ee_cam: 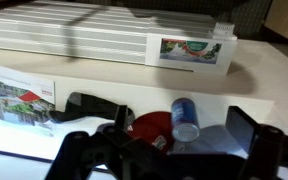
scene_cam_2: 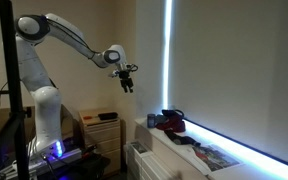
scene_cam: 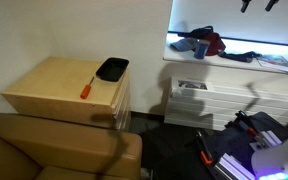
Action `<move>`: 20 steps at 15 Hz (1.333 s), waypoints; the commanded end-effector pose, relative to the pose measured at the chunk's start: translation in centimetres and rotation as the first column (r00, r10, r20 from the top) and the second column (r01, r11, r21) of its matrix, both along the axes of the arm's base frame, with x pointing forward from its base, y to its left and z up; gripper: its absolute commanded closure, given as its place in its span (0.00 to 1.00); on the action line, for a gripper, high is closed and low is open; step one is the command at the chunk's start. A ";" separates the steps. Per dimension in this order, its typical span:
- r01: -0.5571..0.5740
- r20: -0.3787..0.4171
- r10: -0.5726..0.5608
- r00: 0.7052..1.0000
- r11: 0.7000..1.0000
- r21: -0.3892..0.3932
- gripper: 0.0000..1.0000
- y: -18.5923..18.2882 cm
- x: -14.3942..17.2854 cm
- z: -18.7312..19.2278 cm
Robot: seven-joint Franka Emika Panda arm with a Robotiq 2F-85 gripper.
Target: Pick up the object from the shelve and put it on the black tray on the left
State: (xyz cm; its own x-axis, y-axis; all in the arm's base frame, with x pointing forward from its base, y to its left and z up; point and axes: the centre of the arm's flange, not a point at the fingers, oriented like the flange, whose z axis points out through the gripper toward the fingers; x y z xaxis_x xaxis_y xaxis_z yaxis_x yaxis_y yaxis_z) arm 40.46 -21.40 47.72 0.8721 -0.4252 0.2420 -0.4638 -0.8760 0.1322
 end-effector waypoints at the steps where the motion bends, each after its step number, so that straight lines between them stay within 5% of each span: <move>1: 0.023 -0.001 -0.023 1.000 1.000 0.001 0.00 -1.3 0.2 -0.2; 4: 0.050 -0.020 -0.051 0.999 0.999 -0.022 0.00 -2.0 1.6 -1.8; 8: 0.320 -0.068 -0.316 0.946 0.946 0.060 0.00 -6.7 7.8 -5.1; 12: 0.495 -0.112 -0.482 0.869 0.853 0.163 0.00 -9.1 13.4 -6.6; 15: 0.595 -0.171 -0.570 0.804 0.758 0.268 0.00 -8.2 16.4 -6.3; 16: 0.537 -0.134 -0.520 0.843 0.813 0.226 0.00 -7.4 13.2 -7.6; 18: 0.566 -0.153 -0.545 0.825 0.785 0.252 0.00 -7.2 14.9 -7.1; 20: 0.576 -0.131 -0.561 0.818 0.792 0.205 0.00 -6.9 14.8 -8.2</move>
State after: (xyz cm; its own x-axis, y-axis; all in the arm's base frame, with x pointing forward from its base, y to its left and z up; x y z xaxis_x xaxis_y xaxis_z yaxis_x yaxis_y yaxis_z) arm 55.68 -28.50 40.86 0.4698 -0.8827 -0.0108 -0.8826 -0.4694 -0.0249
